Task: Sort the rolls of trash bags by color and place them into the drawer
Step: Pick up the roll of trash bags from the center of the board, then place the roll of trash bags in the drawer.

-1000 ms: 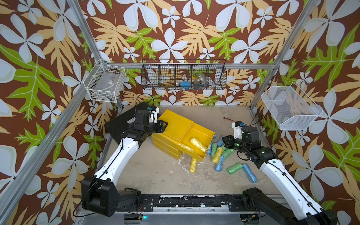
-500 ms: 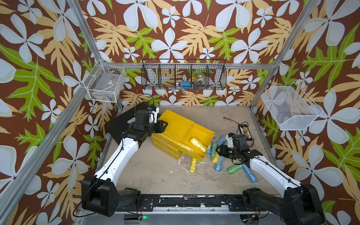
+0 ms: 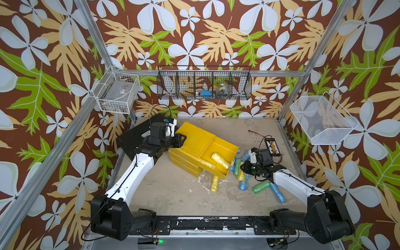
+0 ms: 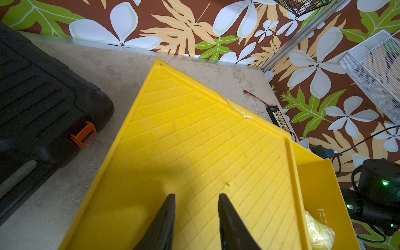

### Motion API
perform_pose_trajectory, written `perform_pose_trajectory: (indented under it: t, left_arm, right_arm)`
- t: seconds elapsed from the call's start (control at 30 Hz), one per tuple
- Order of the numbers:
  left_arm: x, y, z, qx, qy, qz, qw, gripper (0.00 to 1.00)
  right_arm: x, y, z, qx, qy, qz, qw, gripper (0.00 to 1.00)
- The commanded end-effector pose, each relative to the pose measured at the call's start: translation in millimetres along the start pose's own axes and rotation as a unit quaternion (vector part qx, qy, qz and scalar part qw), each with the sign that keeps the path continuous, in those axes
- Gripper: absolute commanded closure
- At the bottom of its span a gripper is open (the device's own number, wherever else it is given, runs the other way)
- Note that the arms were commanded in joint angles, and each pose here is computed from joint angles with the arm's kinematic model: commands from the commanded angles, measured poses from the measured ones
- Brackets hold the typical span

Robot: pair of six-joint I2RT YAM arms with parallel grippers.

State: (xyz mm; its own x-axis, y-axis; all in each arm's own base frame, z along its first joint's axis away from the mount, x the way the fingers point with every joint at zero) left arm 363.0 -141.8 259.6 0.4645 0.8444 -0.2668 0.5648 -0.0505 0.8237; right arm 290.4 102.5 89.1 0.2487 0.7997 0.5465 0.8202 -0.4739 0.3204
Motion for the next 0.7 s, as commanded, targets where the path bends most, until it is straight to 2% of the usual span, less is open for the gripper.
perform_pose_trajectory:
  t: [0.0, 0.23, 0.4, 0.53, 0.67]
  left_arm:
    - [0.8, -8.9, 1.5, 0.018, -0.002, -0.005, 1.000, 0.63]
    - [1.0, -8.5, 2.1, 0.017, -0.003, -0.005, 1.000, 0.63]
    - [0.3, -7.8, 3.1, 0.017, -0.006, -0.007, 1.000, 0.63]
    - [0.6, -8.2, 4.2, 0.018, -0.007, -0.008, 1.000, 0.63]
    - [1.2, -9.1, 4.3, 0.019, -0.005, -0.008, 1.000, 0.64]
  right_arm:
    - [12.0, 11.0, -15.1, -0.023, 0.013, -0.017, 1.000, 0.82]
    - [48.3, 42.9, -69.1, -0.084, 0.029, -0.067, 0.994, 0.88]
    - [97.8, 72.2, -106.0, -0.124, 0.083, -0.125, 0.981, 0.91]
    - [140.6, 78.8, -116.8, -0.128, 0.114, -0.181, 0.968, 0.94]
    - [186.1, 66.0, -116.3, -0.128, 0.127, -0.258, 0.949, 0.94]
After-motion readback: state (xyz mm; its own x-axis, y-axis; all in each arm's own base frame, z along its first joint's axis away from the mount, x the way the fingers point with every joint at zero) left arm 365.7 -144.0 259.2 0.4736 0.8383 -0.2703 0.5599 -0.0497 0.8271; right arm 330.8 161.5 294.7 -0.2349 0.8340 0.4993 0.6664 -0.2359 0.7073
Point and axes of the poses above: each gripper's point midway between its finger pads, its own z axis out along the fingers, its own x axis along the line the jaws close on, y = z × x, the point moved 2 cm from there along -z, back along the fingers, and after that the axes turned 14 degrees about z, right-handed, at the moved point
